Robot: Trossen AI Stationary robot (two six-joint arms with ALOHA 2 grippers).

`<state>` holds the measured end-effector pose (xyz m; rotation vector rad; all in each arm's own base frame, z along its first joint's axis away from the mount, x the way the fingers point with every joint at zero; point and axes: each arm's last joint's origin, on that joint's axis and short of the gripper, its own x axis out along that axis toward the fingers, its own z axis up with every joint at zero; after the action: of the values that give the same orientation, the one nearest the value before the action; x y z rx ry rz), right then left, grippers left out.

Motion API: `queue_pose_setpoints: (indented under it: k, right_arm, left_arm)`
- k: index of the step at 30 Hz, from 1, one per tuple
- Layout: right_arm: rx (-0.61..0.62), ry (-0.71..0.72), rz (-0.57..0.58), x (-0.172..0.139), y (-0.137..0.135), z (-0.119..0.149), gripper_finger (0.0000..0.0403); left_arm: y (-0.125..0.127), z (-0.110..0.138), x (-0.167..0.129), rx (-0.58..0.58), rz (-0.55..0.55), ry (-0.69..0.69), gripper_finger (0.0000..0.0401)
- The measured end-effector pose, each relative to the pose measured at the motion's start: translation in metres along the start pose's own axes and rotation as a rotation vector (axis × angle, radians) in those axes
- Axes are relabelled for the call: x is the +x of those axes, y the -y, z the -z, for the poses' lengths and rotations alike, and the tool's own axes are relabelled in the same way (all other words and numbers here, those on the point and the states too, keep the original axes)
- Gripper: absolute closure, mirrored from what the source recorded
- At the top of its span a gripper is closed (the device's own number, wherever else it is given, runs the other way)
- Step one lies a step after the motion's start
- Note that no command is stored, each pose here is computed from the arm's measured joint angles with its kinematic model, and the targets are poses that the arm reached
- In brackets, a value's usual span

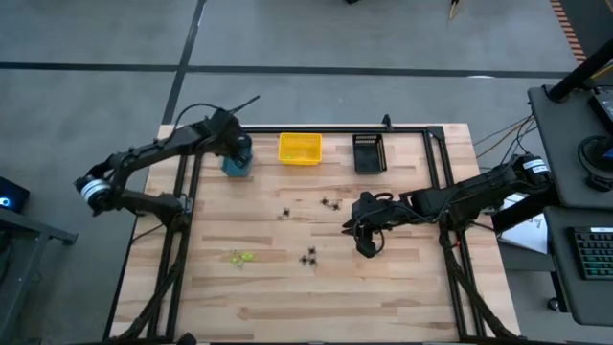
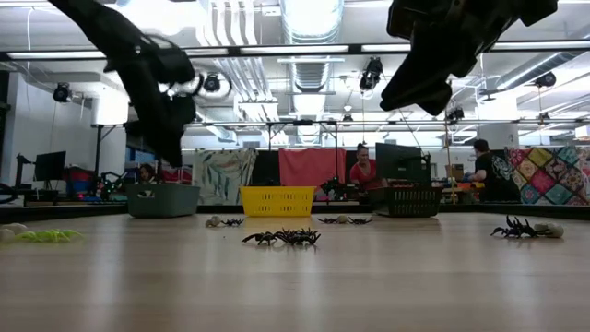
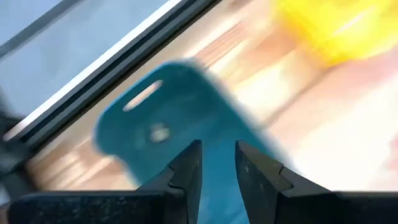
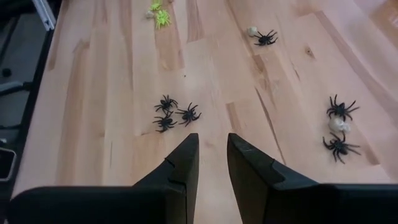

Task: Sort Halloween decoration
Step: Put the black spider toy into the black bin

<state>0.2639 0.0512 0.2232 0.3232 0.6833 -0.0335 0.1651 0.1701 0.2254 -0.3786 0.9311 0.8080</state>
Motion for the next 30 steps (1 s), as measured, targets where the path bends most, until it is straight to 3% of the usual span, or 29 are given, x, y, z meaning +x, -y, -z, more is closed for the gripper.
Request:
queue_pose_setpoints:
  k: [9, 14, 18, 25, 30]
  right_arm:
    - [0.185, -0.003, 0.018, 0.000, 0.001, 0.001, 0.0328]
    - [0.233, -0.088, -0.069, 0.002, -0.005, 0.006, 0.0329]
    - [0.278, -0.222, -0.068, 0.009, -0.008, 0.015, 0.0334]
    - [0.413, -0.542, 0.187, 0.016, -0.004, 0.026, 0.0334]
    - [0.454, -0.690, 0.347, 0.023, -0.006, 0.025, 0.0335]
  left_arm:
    - [0.066, 0.036, -0.038, 0.001, 0.309, 0.292, 0.0326]
    - [0.104, 0.061, -0.056, 0.025, 0.448, 0.450, 0.0326]
    - [0.128, 0.077, -0.071, 0.062, 0.502, 0.546, 0.0326]
    - [0.155, 0.099, -0.082, 0.103, 0.463, 0.634, 0.0326]
    - [0.163, 0.099, -0.081, 0.126, 0.426, 0.634, 0.0326]
